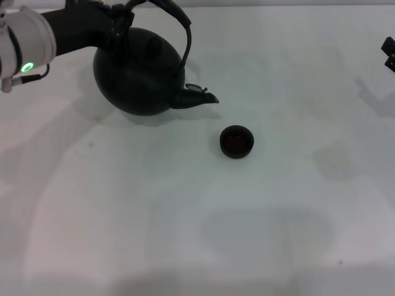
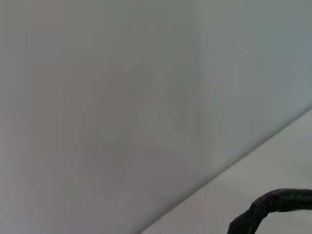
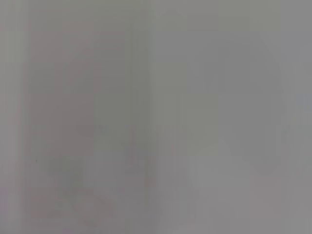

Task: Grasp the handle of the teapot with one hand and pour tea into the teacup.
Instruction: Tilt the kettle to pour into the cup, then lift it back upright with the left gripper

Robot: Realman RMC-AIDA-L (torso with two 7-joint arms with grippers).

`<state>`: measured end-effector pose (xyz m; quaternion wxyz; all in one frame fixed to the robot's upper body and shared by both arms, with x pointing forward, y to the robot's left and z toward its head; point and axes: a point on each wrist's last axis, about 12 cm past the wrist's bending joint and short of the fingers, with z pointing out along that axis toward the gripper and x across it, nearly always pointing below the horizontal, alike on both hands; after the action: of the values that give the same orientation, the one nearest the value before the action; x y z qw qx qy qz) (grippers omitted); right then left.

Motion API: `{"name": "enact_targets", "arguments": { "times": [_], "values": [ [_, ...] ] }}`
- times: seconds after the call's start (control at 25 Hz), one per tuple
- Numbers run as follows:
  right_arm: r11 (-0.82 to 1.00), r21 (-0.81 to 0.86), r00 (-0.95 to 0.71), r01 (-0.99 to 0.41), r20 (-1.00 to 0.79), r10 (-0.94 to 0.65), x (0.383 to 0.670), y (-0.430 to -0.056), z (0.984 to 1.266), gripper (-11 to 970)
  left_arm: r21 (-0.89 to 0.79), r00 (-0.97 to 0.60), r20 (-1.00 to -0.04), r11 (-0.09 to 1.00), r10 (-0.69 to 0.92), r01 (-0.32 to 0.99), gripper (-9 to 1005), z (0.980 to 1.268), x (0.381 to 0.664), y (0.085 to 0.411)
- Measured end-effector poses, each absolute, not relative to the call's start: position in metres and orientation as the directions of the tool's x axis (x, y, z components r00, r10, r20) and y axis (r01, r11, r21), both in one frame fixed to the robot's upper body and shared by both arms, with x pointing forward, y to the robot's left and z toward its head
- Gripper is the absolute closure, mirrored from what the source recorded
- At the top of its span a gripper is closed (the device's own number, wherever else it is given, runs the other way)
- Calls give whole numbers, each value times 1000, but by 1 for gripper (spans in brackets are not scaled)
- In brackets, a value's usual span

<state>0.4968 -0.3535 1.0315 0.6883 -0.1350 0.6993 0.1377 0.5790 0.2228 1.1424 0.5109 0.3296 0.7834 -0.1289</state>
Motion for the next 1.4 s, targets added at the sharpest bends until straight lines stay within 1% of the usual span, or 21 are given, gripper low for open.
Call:
{"name": "enact_targets", "arguments": {
  "times": [0.2,0.68,0.96,1.16,1.4],
  "values": [
    [926,7,-17,-377,-1000,0,497,-354,1031,83,183,-258,-852,721,456,668,851,1144,579,212],
    [934,8,-29,-357,-1000,-3,500,-355,1030,83,235,-236,-802,654,549,719,853,1153,581,192],
    [936,8,-36,-352,-999,-5,499,-356,1029,83,305,-207,-747,602,632,738,855,1158,580,179],
    [936,9,-38,-351,-999,-5,499,-356,1029,83,325,-196,-724,578,661,748,855,1159,579,172],
    [938,14,-47,-347,-999,-3,499,-356,1027,84,339,-172,-721,558,671,757,856,1164,579,165]
  ]
}}
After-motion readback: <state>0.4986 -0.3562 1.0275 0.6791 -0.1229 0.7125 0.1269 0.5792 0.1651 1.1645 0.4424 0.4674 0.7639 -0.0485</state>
